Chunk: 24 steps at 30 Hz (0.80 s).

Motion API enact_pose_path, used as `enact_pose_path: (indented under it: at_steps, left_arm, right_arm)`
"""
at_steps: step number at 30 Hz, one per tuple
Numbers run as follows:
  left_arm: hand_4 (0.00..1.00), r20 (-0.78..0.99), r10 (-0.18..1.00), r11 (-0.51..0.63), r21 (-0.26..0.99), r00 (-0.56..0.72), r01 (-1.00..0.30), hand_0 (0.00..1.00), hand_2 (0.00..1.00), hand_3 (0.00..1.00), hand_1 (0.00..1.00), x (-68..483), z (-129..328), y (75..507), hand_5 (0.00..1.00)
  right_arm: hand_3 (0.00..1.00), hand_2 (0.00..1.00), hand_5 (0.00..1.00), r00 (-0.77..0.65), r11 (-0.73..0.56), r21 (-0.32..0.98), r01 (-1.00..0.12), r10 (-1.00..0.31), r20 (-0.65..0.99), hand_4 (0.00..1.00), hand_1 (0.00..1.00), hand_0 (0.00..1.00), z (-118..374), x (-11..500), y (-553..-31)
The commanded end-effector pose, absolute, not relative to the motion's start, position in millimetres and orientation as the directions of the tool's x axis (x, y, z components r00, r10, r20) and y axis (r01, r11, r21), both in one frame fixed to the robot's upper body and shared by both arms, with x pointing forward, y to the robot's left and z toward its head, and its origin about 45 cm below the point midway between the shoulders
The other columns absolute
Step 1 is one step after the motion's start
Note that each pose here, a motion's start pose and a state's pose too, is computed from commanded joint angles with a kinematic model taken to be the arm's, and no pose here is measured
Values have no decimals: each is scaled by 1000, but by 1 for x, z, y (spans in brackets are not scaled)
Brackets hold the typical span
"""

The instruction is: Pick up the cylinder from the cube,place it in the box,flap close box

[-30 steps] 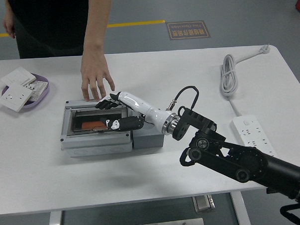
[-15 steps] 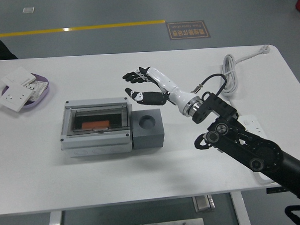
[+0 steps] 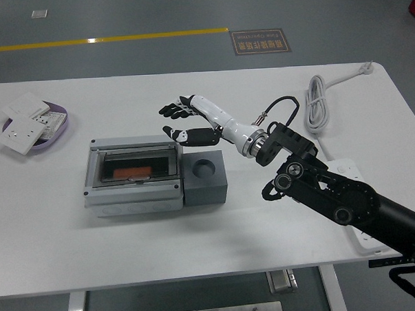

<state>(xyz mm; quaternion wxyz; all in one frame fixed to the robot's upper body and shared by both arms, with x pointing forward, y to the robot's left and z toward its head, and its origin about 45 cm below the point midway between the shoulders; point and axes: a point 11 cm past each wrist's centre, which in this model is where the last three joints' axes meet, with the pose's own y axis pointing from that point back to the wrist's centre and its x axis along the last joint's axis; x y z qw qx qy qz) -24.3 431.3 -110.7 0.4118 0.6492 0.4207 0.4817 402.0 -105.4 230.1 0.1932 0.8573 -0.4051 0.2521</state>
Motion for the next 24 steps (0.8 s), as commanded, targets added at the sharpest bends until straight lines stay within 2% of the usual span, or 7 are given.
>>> enact_pose_path:
  at_steps: [13,24]
  left_arm:
    - [639,296,938,-322,937,178,135,604,590,583,588,-21,-107,441,202]
    - [639,285,946,-308,939,152,155,604,590,584,589,-34,-110,434,201]
  right_arm:
    - [720,743,275,498,-630,104,-769,-489,716,631,739,780,276,435,-89]
    - [722,749,292,448,-534,72,-842,-620,644,635,744,786,270,440,-137]
